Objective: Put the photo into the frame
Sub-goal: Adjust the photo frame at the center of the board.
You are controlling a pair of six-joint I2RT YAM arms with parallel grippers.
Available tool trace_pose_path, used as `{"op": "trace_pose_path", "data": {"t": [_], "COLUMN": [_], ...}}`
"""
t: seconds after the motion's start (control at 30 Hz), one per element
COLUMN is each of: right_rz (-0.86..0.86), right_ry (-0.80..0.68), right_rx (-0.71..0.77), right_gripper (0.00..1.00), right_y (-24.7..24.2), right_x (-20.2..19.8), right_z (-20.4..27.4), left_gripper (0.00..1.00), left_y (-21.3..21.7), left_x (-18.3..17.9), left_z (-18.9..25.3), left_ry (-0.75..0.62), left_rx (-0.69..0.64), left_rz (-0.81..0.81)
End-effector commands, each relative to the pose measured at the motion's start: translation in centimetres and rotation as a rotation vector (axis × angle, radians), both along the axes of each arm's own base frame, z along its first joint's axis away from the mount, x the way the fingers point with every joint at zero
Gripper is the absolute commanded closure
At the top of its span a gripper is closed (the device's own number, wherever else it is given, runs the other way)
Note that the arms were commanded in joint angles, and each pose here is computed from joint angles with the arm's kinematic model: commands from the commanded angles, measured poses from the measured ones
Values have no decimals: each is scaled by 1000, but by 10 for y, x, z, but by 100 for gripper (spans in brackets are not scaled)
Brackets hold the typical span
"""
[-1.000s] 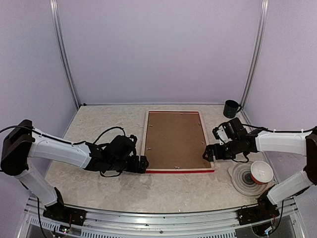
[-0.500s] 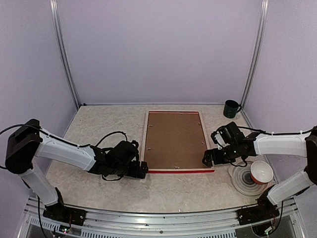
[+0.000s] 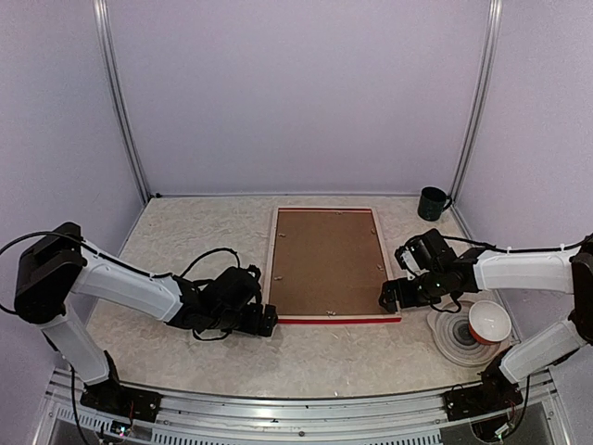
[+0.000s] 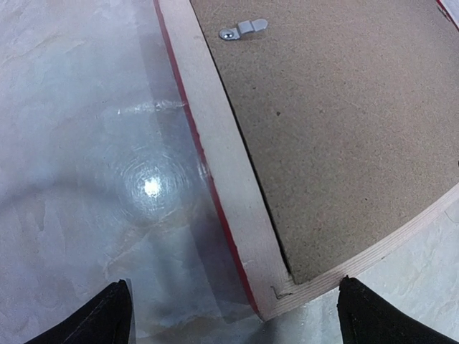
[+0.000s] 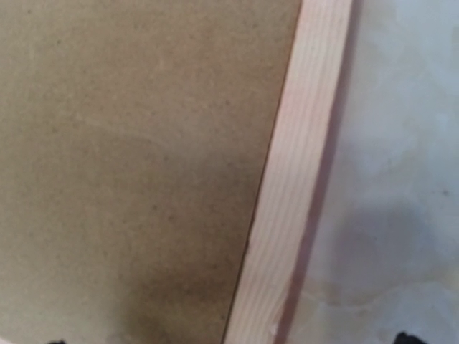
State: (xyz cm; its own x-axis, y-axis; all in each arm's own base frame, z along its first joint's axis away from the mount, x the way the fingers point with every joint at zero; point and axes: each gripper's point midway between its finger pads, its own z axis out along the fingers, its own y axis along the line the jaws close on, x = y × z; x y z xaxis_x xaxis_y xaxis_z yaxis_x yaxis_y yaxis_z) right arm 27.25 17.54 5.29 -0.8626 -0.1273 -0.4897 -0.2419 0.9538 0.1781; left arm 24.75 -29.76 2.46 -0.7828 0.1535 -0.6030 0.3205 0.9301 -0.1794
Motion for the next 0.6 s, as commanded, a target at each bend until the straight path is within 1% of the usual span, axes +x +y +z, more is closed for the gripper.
{"op": "trace_pose_path", "data": {"t": [0.0,0.17,0.37,0.57], "right_rz": [-1,0,1,-2], "right_ry": [8,8,9,13], "right_rx": [-10,-6,-3,1], "right_gripper": [1,1,1,1], "right_y": [0,1,1,1], "right_x": [-4,-4,-4,-5], "right_z": [-2,-2,-2,-3], "left_gripper": [2,2,3,6], "left_y": [-11,-13,-8,-6], "left_x": [-2,-3,2,8], "left_z": [11,16,9,4], "left_ry": [-26,-36,-25,-16], "left_rx": [-79,-114,-110,-126], "left_rz": [-46,-59,-38,-8]}}
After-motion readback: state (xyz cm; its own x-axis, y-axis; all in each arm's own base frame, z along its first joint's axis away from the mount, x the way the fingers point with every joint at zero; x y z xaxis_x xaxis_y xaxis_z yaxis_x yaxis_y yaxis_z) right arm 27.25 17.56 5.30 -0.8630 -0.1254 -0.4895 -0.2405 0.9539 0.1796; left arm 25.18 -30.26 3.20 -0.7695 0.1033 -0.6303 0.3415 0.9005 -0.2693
